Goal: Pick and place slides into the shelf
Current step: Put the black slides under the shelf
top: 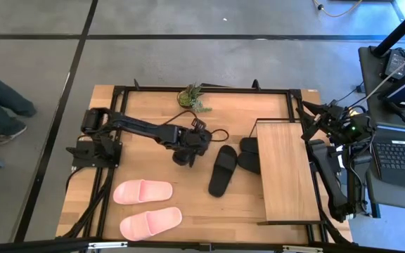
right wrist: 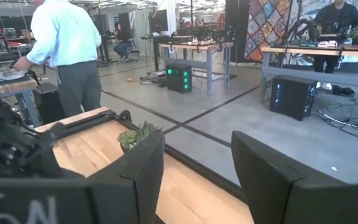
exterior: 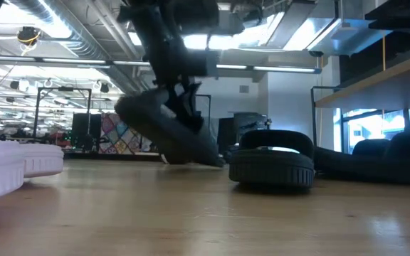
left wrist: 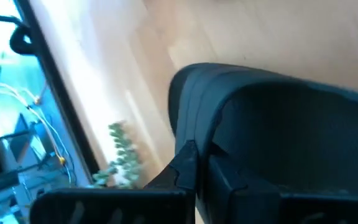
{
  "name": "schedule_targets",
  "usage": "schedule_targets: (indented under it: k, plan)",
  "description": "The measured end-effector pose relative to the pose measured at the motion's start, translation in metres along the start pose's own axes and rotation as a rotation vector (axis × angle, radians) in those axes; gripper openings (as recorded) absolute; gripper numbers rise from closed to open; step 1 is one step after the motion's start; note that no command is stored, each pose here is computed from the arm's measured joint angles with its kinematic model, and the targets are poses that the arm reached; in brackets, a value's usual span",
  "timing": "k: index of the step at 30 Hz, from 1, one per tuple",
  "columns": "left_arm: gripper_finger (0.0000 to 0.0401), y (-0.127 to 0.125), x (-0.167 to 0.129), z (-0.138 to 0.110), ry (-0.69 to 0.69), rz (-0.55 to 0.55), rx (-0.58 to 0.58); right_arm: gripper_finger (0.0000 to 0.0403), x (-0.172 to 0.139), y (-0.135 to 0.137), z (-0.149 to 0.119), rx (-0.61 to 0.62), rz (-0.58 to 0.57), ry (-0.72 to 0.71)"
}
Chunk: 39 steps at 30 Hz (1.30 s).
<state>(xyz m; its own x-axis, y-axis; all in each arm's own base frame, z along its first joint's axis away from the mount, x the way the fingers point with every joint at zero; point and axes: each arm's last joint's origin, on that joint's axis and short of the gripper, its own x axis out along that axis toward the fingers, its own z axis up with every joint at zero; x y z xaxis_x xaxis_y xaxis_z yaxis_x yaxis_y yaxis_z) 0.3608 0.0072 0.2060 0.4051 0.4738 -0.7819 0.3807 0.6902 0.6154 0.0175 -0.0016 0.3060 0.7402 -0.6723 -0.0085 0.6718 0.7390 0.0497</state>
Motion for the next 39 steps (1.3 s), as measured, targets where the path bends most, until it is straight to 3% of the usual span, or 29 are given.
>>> schedule_targets:
  k: [6, 11, 15, 22, 30, 39]
  plan:
    - [0.0005, 0.031, -0.038, -0.016, -0.115, 0.052, -0.032, 0.0188, 0.000, 0.000, 0.000, -0.001, 0.000, 0.000]
    - [0.0004, 0.056, -0.064, -0.028, -0.368, -0.006, -0.111, 0.0188, 0.000, 0.000, 0.000, -0.003, 0.000, 0.000]
    - [0.0005, 0.064, -0.077, -0.025, -0.566, -0.024, -0.055, 0.0188, 0.000, -0.001, 0.000, -0.012, -0.028, -0.001]
    - [0.0003, 0.052, -0.080, -0.003, -0.719, 0.006, 0.190, 0.0188, 0.000, -0.002, 0.000, 0.000, -0.070, -0.003]
    - [0.0003, 0.030, -0.064, 0.031, -0.805, 0.030, 0.295, 0.0188, 0.000, -0.002, 0.000, 0.004, -0.070, -0.003]
    - [0.0003, 0.015, -0.041, 0.073, -0.808, -0.004, 0.330, 0.0188, 0.000, -0.002, 0.000, 0.003, -0.070, -0.002]
